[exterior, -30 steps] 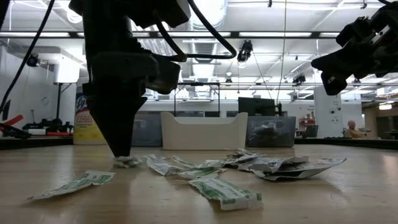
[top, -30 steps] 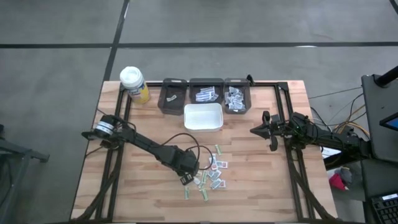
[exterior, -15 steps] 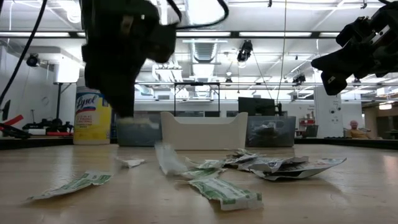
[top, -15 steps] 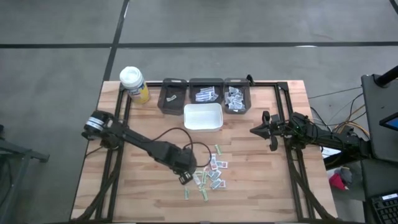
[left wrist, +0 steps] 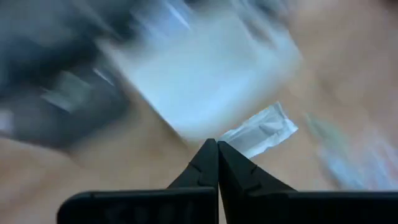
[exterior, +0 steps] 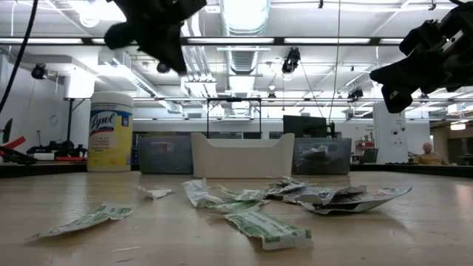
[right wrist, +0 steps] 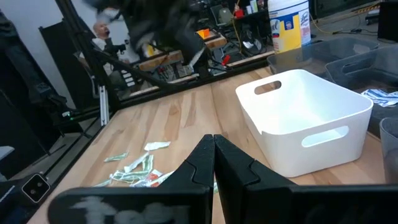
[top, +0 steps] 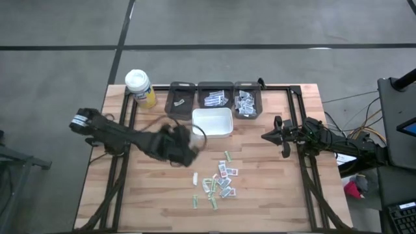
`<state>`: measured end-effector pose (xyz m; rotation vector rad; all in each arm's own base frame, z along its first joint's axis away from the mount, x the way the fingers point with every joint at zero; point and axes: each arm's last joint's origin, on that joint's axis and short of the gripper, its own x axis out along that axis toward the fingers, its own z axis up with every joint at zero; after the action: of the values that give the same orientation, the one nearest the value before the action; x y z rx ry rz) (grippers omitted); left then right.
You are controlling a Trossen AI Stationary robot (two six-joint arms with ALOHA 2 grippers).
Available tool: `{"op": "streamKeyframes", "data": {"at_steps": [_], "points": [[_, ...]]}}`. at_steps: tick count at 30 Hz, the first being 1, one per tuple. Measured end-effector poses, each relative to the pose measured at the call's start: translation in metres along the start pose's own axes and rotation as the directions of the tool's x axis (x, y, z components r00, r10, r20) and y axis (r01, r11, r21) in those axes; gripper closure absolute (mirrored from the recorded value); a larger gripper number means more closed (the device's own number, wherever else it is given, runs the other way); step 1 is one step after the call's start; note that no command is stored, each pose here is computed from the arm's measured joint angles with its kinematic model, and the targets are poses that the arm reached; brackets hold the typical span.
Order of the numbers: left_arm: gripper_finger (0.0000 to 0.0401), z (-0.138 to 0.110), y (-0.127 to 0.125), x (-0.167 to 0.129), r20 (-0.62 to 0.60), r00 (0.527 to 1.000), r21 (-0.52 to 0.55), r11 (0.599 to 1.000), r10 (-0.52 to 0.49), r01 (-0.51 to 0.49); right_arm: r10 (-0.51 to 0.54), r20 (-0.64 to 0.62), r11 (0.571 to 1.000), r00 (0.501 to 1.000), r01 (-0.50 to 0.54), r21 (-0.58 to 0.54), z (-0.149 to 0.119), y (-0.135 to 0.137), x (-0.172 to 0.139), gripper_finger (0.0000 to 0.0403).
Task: Pick & Place First Aid Supplies
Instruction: Put the green bandage pack into the left black bin
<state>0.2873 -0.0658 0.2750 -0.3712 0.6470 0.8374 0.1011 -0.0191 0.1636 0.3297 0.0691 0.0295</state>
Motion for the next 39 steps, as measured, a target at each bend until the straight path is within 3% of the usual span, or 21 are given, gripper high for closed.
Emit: {"op": "streamKeyframes", "data": {"at_steps": [3,5,9,13,21,31,39], "points": [[0.0401,0.023,0.023,0.0,0.187,0.968,-0.114,0.982,0.17,-0.15,-0.001,-0.002,1.0,1.0,0.001,0.0,0.0,0.0,0.0,0.0394],[0.0401,0.037,0.036,0.009,0.238,0.937,-0.144,0.963,0.256,-0.226,-0.001,-0.003,1.0,1.0,0.001,-0.003,0.0,0.0,0.0,0.0394],[0.0401,0.066,0.06,0.042,0.205,0.908,-0.089,0.931,0.366,-0.355,-0.002,-0.003,1.0,1.0,0.002,-0.012,0.0,0.0,0.0,0.0394],[0.0401,0.088,0.093,0.081,0.083,0.897,-0.02,0.901,0.434,-0.434,-0.002,-0.004,1.0,1.0,0.002,-0.017,0.0,0.0,0.0,0.0394],[0.0401,0.103,0.148,0.131,-0.159,0.888,-0.031,0.896,0.432,-0.442,-0.002,-0.004,1.0,1.0,0.002,-0.019,0.0,0.0,0.0,0.0394],[0.0401,0.081,0.143,0.18,-0.29,0.852,0.099,0.899,0.436,-0.427,-0.006,-0.003,0.999,1.0,0.006,-0.04,0.0,0.0,0.0,0.0394],[0.04,0.082,0.145,0.197,-0.33,0.847,0.106,0.908,0.417,-0.406,-0.007,-0.002,1.0,1.0,0.007,-0.024,0.0,0.0,0.0,0.0394]]}}
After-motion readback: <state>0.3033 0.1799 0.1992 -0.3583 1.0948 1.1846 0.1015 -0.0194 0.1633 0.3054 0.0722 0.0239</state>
